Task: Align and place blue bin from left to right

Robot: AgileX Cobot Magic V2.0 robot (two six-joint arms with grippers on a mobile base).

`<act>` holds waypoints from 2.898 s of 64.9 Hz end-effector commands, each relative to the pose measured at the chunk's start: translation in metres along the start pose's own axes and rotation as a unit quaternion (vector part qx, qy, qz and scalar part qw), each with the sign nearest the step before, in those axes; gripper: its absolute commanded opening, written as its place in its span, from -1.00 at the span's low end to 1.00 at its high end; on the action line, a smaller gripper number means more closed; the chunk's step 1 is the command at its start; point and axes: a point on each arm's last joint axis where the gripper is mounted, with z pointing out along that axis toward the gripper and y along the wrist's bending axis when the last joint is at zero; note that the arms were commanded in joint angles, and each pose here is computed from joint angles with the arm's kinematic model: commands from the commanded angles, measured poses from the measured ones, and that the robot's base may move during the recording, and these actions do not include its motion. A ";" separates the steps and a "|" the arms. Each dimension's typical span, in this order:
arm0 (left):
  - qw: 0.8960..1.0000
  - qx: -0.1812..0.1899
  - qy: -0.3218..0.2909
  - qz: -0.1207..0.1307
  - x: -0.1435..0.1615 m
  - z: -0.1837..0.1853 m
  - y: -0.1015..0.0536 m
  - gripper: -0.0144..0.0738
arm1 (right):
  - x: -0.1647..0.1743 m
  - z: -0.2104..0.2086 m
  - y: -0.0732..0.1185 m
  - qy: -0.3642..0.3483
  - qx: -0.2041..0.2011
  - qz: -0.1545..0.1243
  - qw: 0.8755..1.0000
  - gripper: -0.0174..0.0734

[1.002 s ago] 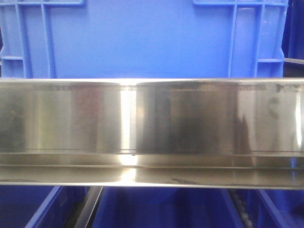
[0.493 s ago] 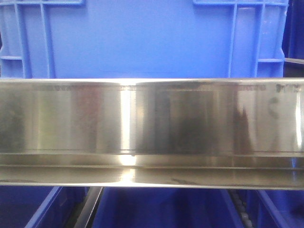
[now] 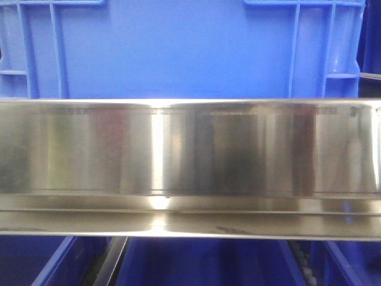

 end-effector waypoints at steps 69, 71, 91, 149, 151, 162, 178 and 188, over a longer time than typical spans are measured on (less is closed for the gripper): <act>0.944 0.222 0.239 -0.038 -0.102 0.205 -0.075 0.71 | -0.136 0.156 0.045 0.201 -0.155 -0.022 0.967 0.64; 0.939 0.221 0.262 -0.036 -0.099 0.214 -0.079 0.71 | -0.133 0.167 0.048 0.228 -0.157 -0.025 0.960 0.64; 0.896 0.170 0.409 -0.028 -0.074 0.298 -0.085 0.71 | -0.113 0.252 0.067 0.401 -0.132 -0.010 0.906 0.64; 0.829 0.151 0.538 -0.029 0.019 0.377 -0.121 0.71 | 0.001 0.372 0.095 0.556 -0.087 -0.007 0.827 0.64; 0.827 0.151 0.540 -0.028 0.022 0.378 -0.122 0.71 | 0.003 0.373 0.095 0.558 -0.086 -0.007 0.825 0.64; 0.819 0.150 0.552 -0.026 0.035 0.382 -0.125 0.71 | 0.019 0.379 0.097 0.573 -0.084 -0.009 0.815 0.64; 0.817 0.150 0.556 -0.025 0.039 0.383 -0.126 0.71 | 0.035 0.383 0.099 0.587 -0.084 -0.009 0.805 0.64; 0.817 0.150 0.556 -0.025 0.039 0.383 -0.126 0.71 | 0.039 0.384 0.100 0.590 -0.086 -0.005 0.802 0.64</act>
